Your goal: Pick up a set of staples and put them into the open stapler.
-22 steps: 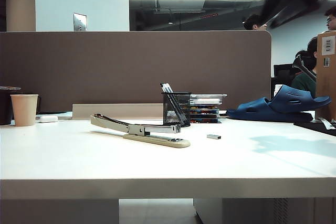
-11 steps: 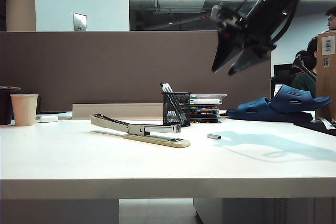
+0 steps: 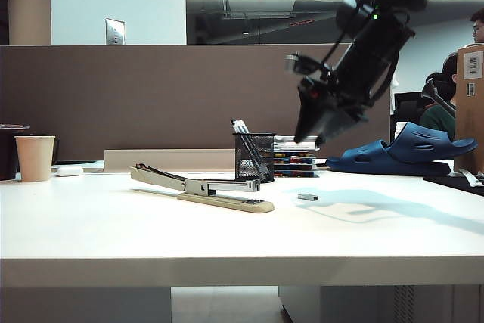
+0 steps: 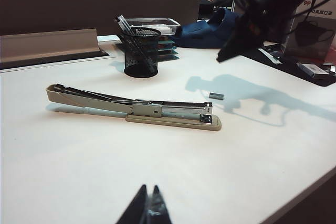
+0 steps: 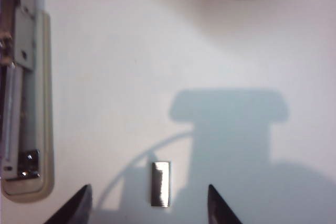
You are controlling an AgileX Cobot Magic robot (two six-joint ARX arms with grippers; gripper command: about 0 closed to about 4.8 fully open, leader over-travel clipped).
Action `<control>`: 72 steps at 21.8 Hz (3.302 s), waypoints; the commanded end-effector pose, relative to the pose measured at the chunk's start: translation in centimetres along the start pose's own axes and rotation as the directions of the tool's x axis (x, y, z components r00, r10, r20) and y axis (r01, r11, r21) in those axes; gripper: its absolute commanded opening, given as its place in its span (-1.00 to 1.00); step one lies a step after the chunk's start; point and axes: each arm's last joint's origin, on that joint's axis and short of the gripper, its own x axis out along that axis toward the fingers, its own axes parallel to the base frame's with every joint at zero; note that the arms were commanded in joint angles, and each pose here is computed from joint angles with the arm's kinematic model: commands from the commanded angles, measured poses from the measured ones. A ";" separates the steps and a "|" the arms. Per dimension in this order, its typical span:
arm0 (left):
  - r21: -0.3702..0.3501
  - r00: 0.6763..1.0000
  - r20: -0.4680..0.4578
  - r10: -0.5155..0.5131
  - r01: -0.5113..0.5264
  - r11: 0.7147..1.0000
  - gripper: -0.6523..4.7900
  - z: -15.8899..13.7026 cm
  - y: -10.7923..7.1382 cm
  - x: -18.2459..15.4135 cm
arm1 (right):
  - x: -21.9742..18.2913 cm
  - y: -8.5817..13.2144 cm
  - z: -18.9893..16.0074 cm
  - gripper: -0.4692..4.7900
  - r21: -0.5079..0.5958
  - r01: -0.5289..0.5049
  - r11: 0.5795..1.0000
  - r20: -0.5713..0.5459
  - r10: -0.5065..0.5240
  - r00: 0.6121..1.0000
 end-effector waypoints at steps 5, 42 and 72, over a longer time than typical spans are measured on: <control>-0.002 1.000 0.006 -0.005 0.005 1.000 -0.78 0.1 0.0 0.0 | 1.6 -0.3 -0.8 0.20 -0.039 -0.041 0.998 -0.045 0.039 0.998; -0.012 1.000 -0.008 -0.006 0.006 1.000 -0.78 -0.1 0.0 0.0 | 6.3 0.0 -2.8 -0.04 -0.072 0.017 0.997 -0.193 -0.031 0.981; -0.012 1.000 -0.008 -0.005 0.005 1.000 -0.78 -0.1 0.0 0.0 | 5.0 3.2 2.3 -0.83 -0.135 -0.079 0.988 -0.075 0.069 0.995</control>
